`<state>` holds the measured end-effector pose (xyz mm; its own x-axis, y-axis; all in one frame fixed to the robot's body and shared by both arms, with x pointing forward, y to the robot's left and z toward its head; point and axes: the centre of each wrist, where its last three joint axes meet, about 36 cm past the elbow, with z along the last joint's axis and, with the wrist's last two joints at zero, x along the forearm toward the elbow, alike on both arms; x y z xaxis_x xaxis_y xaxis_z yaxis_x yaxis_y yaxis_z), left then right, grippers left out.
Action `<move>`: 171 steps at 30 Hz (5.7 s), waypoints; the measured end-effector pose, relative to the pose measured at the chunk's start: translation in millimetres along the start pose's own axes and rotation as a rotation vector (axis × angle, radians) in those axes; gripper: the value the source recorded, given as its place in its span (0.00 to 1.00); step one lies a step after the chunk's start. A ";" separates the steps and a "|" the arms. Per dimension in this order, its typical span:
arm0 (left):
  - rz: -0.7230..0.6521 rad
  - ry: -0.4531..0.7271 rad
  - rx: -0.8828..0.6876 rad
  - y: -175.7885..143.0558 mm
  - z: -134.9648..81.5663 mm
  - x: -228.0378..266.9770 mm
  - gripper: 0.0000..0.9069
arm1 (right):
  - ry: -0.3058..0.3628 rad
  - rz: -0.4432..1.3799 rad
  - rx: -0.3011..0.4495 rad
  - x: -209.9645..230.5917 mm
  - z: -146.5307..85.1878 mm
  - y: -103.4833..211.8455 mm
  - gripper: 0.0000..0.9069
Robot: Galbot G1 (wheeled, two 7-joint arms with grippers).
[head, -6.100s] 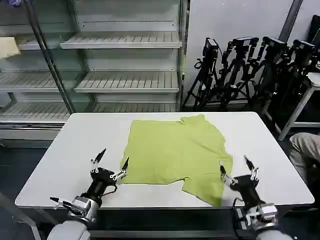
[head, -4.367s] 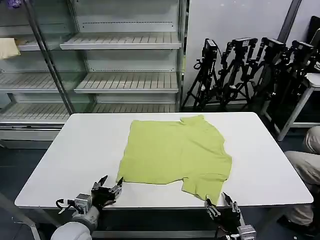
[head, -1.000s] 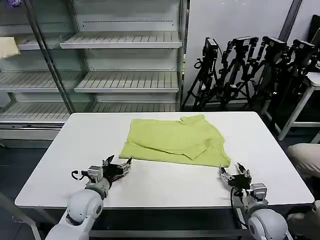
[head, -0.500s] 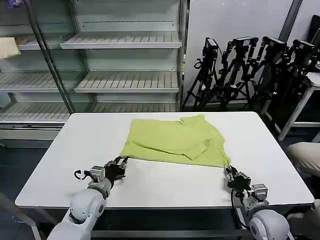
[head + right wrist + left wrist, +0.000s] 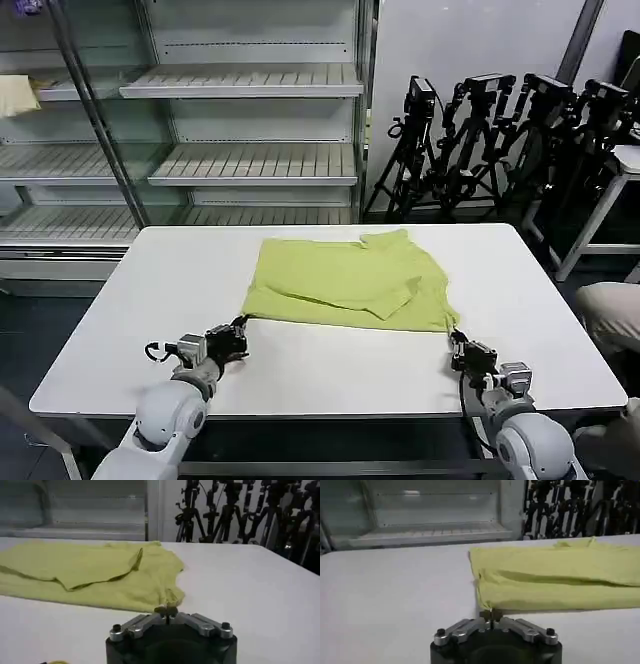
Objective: Fold and organize the clothes.
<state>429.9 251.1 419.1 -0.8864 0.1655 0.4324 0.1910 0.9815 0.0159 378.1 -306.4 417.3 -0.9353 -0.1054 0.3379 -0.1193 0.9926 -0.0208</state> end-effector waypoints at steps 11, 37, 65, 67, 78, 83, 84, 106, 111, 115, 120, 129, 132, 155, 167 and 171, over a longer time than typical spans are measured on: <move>0.005 -0.004 -0.014 -6.1 11.3 52.4 0.00 | -0.016 -0.003 0.040 50.1 9.9 12.7 0.00; -0.007 -0.099 -0.127 -40.4 -1.0 177.9 1.00 | -0.055 0.053 0.117 146.0 -4.9 5.2 1.00; 0.092 -0.134 -0.028 7.7 -53.2 -17.4 1.00 | -0.125 0.023 -0.064 -79.9 -83.7 25.5 1.00; 0.085 -0.122 -0.022 11.2 -58.9 -30.6 1.00 | -0.114 0.014 -0.068 -93.8 -89.4 30.5 1.00; 0.060 -0.068 0.028 35.3 -85.2 -86.0 1.00 | -0.060 0.013 -0.078 -163.1 -116.2 40.6 1.00; 0.047 -0.035 0.030 43.3 -87.1 -102.3 1.00 | -0.030 0.037 -0.078 -185.0 -116.1 37.0 1.00; 0.045 -0.030 0.032 45.8 -87.5 -104.3 1.00 | -0.023 0.039 -0.077 -188.0 -115.2 36.7 1.00; 0.066 0.027 0.040 57.9 -76.7 -115.6 0.00 | 0.077 0.025 -0.114 -224.4 -108.2 38.2 0.00; 0.073 0.034 0.043 55.9 -72.4 -117.3 0.00 | 0.094 0.014 -0.113 -227.1 -106.9 38.1 0.00; 0.077 0.037 0.040 54.3 -70.5 -118.2 0.01 | 0.104 0.003 -0.117 -228.0 -105.9 39.1 0.00; 0.084 0.040 0.039 52.5 -69.7 -119.2 0.01 | 0.117 -0.003 -0.122 -229.3 -104.8 40.0 0.00; 0.093 0.038 0.040 51.0 -70.7 -119.9 0.01 | 0.115 -0.016 -0.115 -228.5 -103.0 39.0 0.00; 0.097 0.031 0.046 52.4 -71.1 -118.0 0.01 | 0.099 -0.021 -0.114 -225.9 -102.3 37.6 0.00; 0.101 -0.060 0.046 49.9 -71.9 -70.3 0.01 | -0.024 -0.063 -0.117 -154.0 -103.8 27.4 0.00; 0.091 -0.072 0.036 43.8 -52.7 -36.8 0.01 | -0.063 -0.093 -0.094 -95.9 -83.0 16.2 0.00; 0.094 -0.074 0.034 35.7 -46.0 -26.7 0.01 | -0.063 -0.099 -0.090 -77.0 -70.9 18.1 0.00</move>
<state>479.8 277.2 449.6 -0.8941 0.2622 0.3630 0.2614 0.9638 -0.0524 471.6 -276.1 457.6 -0.9397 -0.2041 0.2745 -0.1847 0.9782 0.0952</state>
